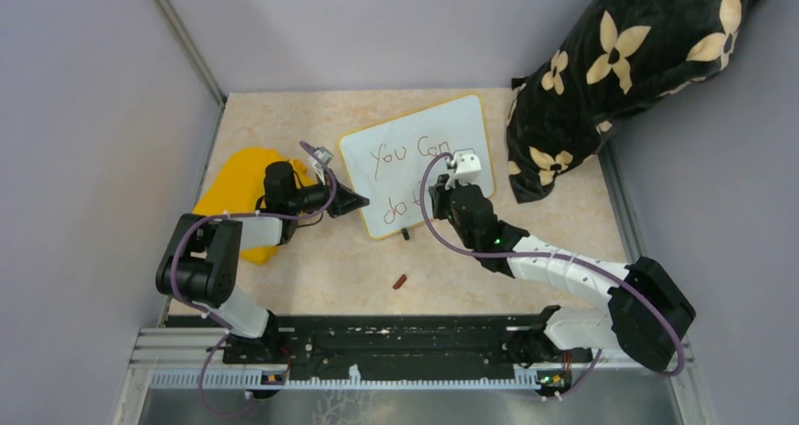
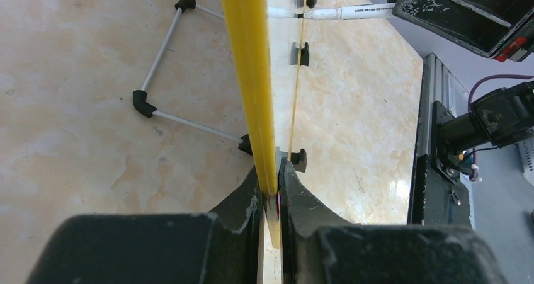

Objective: Write a sentence on the whiteboard

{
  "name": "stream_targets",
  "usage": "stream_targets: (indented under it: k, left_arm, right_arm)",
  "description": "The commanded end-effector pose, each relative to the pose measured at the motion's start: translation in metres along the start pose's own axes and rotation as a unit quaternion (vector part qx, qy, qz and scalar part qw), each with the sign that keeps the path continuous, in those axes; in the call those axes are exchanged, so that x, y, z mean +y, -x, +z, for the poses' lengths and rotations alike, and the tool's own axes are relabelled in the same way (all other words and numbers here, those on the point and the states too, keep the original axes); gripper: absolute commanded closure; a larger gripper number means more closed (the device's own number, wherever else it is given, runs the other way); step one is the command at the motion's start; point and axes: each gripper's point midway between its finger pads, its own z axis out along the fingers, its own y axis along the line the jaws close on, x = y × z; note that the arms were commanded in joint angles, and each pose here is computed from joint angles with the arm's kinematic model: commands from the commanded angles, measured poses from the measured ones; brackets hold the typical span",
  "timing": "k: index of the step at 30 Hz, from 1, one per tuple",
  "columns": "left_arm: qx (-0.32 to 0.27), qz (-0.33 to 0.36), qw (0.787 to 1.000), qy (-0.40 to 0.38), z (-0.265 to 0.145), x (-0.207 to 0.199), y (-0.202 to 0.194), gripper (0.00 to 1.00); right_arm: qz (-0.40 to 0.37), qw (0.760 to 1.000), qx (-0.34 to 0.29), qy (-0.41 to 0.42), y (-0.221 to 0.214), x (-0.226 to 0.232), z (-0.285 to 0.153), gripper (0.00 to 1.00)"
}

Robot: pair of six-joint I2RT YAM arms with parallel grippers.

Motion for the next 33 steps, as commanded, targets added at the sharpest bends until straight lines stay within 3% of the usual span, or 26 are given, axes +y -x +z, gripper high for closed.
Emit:
stream_targets:
  k: [1,33]
  left_arm:
    - [0.036,-0.001,0.999,0.028,0.002,0.011,-0.028,1.0]
    - [0.041,0.002,0.999,0.029,0.004,0.01,-0.03,1.0]
  right_arm:
    - [0.017,1.0,-0.011,0.008,0.012,0.007,0.004,1.0]
    - [0.022,0.999,0.047,-0.004,-0.042,-0.016,-0.017,1.0]
